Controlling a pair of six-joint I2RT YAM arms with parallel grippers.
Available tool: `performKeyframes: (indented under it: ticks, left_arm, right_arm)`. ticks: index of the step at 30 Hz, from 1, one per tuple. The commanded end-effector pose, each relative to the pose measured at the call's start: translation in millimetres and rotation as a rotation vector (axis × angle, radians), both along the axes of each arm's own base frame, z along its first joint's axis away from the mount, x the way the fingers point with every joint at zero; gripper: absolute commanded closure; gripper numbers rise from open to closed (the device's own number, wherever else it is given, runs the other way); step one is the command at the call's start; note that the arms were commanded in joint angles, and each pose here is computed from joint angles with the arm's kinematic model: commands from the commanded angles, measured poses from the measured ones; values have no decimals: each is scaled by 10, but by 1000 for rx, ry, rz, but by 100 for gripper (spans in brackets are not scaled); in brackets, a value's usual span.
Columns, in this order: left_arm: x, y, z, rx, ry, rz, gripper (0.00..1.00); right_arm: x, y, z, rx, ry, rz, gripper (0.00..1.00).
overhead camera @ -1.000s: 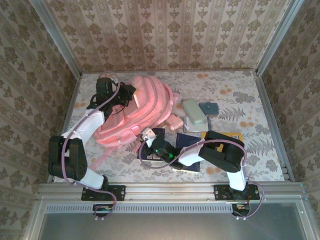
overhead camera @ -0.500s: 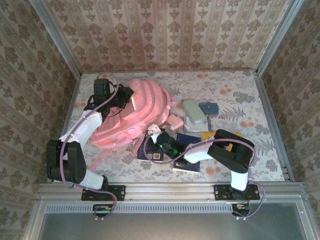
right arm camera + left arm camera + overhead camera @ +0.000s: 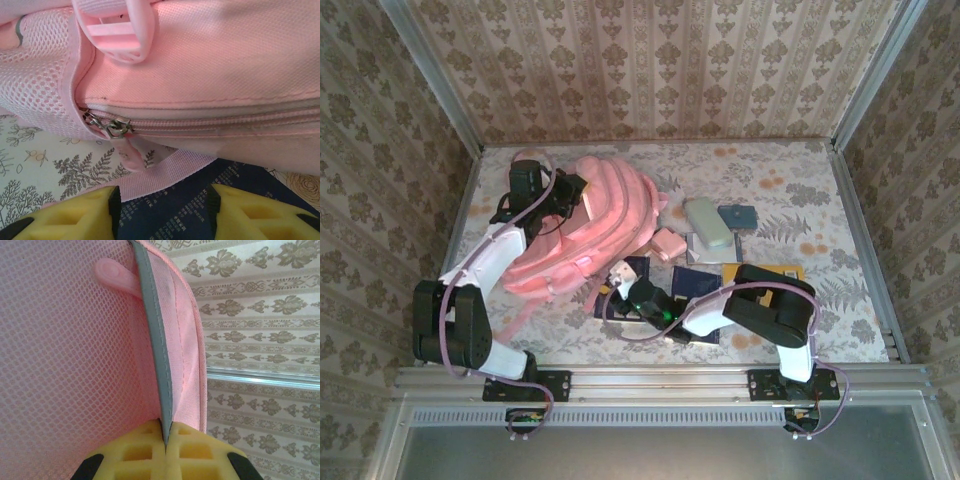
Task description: Pack the student bag
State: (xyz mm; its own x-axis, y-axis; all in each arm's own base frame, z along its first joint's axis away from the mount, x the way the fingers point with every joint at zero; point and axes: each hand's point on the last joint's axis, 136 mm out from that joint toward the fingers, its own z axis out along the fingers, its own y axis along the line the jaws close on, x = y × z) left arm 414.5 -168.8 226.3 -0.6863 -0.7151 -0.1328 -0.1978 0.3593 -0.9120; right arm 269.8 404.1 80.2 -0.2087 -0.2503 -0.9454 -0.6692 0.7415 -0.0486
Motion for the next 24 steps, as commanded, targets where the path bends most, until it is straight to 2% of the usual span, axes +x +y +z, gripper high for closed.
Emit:
performKeyframes:
  ticks: [1, 10, 13, 15, 20, 24]
  left_arm:
    - [34, 13, 505, -63, -142, 43, 100]
    - [86, -38, 481, -92, -123, 78, 100]
    - [96, -61, 527, -91, -130, 78, 100]
    - [94, -64, 542, -92, -132, 77, 100]
    - [79, -62, 527, -93, -129, 78, 100]
    - [82, -66, 504, -95, -124, 78, 100]
  right_arm:
    - [50, 3, 47, 32, -42, -34, 47]
    - [88, 153, 30, 16, -36, -16, 36]
    - [113, 178, -13, 0, -35, -22, 36]
    - [139, 160, -37, -1, -37, -38, 39]
    - [239, 94, -100, 8, -17, -67, 58]
    - [269, 163, -85, 14, -11, -49, 63]
